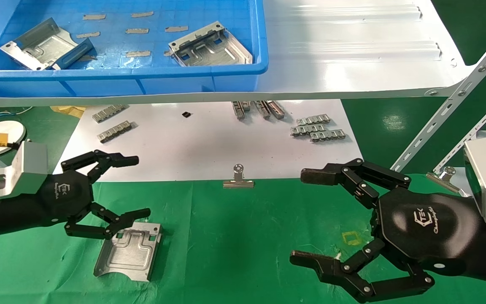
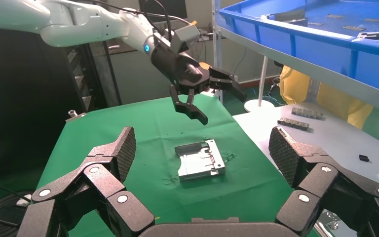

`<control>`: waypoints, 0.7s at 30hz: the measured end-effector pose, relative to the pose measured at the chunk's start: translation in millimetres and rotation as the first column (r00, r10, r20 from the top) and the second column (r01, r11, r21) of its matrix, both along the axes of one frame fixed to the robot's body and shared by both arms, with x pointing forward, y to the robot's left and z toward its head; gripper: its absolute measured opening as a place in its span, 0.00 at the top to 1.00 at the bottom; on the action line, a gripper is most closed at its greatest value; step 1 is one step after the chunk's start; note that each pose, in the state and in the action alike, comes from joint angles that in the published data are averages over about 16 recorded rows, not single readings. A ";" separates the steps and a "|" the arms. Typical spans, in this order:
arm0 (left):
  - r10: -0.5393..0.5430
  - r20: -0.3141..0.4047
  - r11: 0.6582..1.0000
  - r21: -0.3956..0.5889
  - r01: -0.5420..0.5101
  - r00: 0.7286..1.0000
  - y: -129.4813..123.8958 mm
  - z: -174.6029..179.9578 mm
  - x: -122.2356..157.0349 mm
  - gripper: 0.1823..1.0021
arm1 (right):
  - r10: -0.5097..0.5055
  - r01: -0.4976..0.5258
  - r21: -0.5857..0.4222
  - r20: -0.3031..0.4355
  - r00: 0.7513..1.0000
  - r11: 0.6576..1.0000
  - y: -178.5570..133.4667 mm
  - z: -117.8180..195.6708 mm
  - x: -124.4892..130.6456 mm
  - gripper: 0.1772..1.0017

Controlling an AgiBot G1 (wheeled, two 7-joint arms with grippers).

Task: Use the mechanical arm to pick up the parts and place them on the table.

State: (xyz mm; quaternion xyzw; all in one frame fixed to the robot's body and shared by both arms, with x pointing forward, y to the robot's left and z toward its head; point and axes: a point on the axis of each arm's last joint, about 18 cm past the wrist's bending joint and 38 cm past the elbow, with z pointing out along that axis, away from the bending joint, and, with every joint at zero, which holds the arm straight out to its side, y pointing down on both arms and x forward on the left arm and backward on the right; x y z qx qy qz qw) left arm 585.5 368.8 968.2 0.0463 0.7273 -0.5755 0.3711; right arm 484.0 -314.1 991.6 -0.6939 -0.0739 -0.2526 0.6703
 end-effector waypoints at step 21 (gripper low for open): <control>-0.165 -0.043 0.983 -0.086 0.161 0.985 -38.9 16.9 -53.2 0.00 | 0.000 0.000 0.000 0.000 1.000 1.000 0.0 0.0 0.0 0.00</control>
